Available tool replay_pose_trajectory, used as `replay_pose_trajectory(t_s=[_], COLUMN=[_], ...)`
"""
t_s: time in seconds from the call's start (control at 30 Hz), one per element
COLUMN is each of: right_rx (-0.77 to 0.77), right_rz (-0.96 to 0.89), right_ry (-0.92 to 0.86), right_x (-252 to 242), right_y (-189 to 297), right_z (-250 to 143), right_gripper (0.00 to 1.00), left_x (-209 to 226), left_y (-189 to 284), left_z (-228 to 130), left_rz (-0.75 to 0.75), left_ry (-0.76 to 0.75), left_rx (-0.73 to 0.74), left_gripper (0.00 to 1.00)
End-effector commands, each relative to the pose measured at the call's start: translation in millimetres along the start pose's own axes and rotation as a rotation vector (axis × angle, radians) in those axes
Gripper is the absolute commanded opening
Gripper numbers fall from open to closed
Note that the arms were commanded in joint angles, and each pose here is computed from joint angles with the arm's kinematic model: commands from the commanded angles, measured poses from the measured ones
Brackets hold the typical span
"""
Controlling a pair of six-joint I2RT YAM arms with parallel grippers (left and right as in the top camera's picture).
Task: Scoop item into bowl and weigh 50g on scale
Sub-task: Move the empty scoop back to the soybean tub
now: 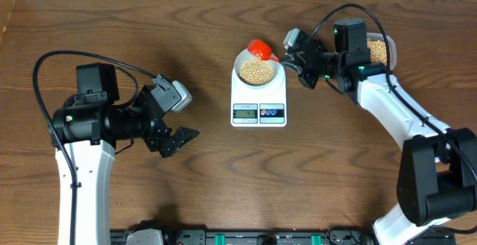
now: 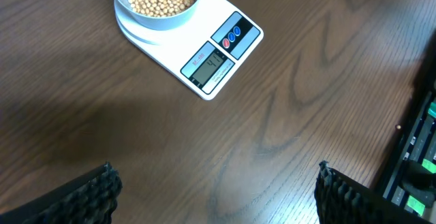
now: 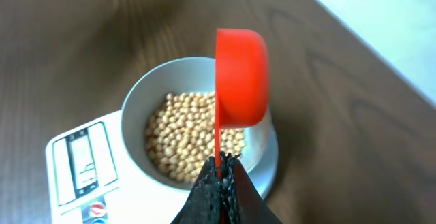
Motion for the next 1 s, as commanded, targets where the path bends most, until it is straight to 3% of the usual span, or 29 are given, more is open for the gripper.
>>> replay_pose_trajectory(t_s=[0.0, 0.13, 0.4, 0.47, 0.73, 0.8, 0.97], right_rx=[-0.045, 0.051, -0.046, -0.03, 0.154, 0.234, 0.366], right_rz=[-0.037, -0.038, -0.09, -0.159, -0.797, -0.879, -0.861], right_ry=[0.086, 0.078, 0.17, 0.143, -0.141, -0.209, -0.301], right_x=[8, 13, 12, 6, -33, -37, -42], right_y=[17, 11, 21, 28, 117, 134, 140], right_z=[22, 8, 33, 34, 25, 10, -20], right_gripper=[0.01, 0.01, 0.01, 0.01, 0.01, 0.01, 0.01], left_x=[0, 0, 0, 0, 0, 0, 0], left_y=[6, 6, 6, 6, 6, 6, 6], left_z=[8, 8, 8, 8, 8, 8, 8], left_rz=[0.014, 0.014, 0.014, 0.014, 0.014, 0.014, 0.014], left_ry=[-0.034, -0.034, -0.034, -0.034, -0.034, -0.035, -0.035], left_rx=[-0.023, -0.023, -0.023, -0.023, -0.023, -0.024, -0.024], left_gripper=[0.93, 0.93, 0.93, 0.93, 0.93, 0.93, 0.93])
Point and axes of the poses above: each gripper's point midway between its finger pads, its own y axis back along the fingers, its own x axis along the line the jaws close on, z = x × y, the point moved 9 cm from there along y, back along the fingers, and after that the axes turned 12 degrees about -y, right-handed, at the moved point
